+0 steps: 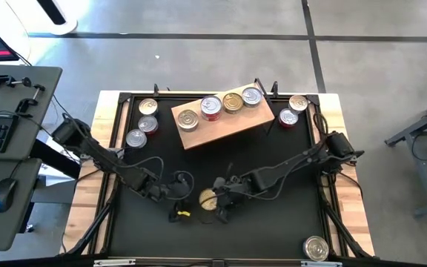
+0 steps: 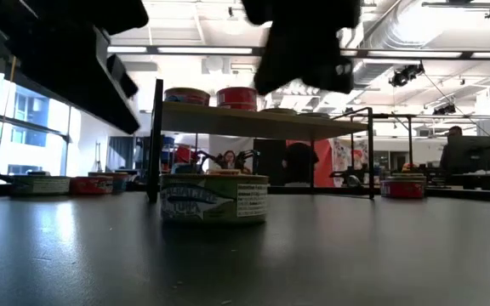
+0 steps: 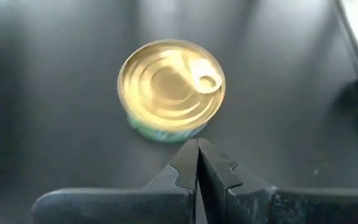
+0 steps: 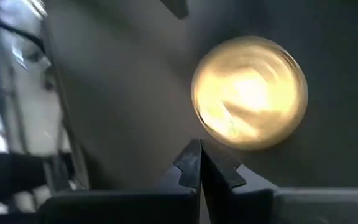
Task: Stack canned seafood by type on shelf
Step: Stack the gold and green tuna can on top of the gold and green tuna can on the shelf
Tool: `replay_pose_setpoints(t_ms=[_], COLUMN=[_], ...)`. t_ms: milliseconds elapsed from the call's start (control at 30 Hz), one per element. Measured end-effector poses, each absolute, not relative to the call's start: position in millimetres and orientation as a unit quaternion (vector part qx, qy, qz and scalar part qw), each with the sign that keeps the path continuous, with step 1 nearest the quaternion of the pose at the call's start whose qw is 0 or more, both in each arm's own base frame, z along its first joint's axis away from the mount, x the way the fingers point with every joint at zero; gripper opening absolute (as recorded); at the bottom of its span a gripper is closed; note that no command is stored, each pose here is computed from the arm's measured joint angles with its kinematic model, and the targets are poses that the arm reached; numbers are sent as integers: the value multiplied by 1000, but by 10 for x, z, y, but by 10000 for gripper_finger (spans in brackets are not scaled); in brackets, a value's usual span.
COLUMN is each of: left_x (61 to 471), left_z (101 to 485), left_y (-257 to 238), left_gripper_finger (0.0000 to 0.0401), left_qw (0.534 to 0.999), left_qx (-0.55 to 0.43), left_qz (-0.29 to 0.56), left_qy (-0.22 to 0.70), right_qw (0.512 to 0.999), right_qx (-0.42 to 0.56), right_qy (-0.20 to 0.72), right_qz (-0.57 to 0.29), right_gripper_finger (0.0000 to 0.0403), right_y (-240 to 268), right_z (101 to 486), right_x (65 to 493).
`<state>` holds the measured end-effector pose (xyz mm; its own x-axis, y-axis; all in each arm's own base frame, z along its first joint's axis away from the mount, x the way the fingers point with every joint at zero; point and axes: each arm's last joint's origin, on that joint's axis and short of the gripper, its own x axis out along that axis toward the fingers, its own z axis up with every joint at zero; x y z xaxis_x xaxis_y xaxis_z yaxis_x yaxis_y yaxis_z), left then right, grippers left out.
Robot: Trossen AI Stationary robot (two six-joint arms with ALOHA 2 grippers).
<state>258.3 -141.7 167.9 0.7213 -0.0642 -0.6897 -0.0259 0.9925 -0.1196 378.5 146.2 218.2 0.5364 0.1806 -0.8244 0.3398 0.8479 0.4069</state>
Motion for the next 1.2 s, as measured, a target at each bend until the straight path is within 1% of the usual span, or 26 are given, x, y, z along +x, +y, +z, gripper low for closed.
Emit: replay_pose_setpoints(t_ms=[100, 200, 333, 433, 533, 700, 833, 1067, 1200], left_x=[2669, 2754, 2825, 2837, 2841, 2881, 2899, 2862, 2868], left_z=[1615, 1525, 1408, 1353, 1362, 1364, 1345, 1278, 1277], left_y=[-1472, -1515, -1551, -1554, -1537, -1435, -1379, -1376, -1357], left_gripper_finger=[0, 0, 0, 0, 0, 0, 0, 0, 0], left_qw=[935, 941, 943, 942, 947, 951, 947, 936, 936], left_qx=[-56, -63, -83, -91, -82, -58, -61, -46, -46], left_qz=[-25, -33, -31, -20, 9, 55, 49, 41, 45], left_qy=[349, 331, 321, 324, 311, 298, 312, 346, 347], right_qw=[816, 797, 801, 817, 833, 847, 847, 853, 857], right_qx=[250, 245, 269, 287, 286, 264, 268, 272, 277], right_qy=[518, 548, 533, 500, 473, 457, 450, 439, 427], right_qz=[-61, -62, -46, -31, -25, -68, -87, -77, -72], right_gripper_finger=[0, 0, 0, 0, 0, 0, 0, 0, 0], right_y=[1448, 1437, 1436, 1402, 1395, 1273, 1130, 1073, 1081], right_z=[2137, 1879, 1577, 1469, 1439, 1355, 1296, 1311, 1329], right_x=[3689, 3576, 3486, 3490, 3502, 3482, 3493, 3538, 3559])
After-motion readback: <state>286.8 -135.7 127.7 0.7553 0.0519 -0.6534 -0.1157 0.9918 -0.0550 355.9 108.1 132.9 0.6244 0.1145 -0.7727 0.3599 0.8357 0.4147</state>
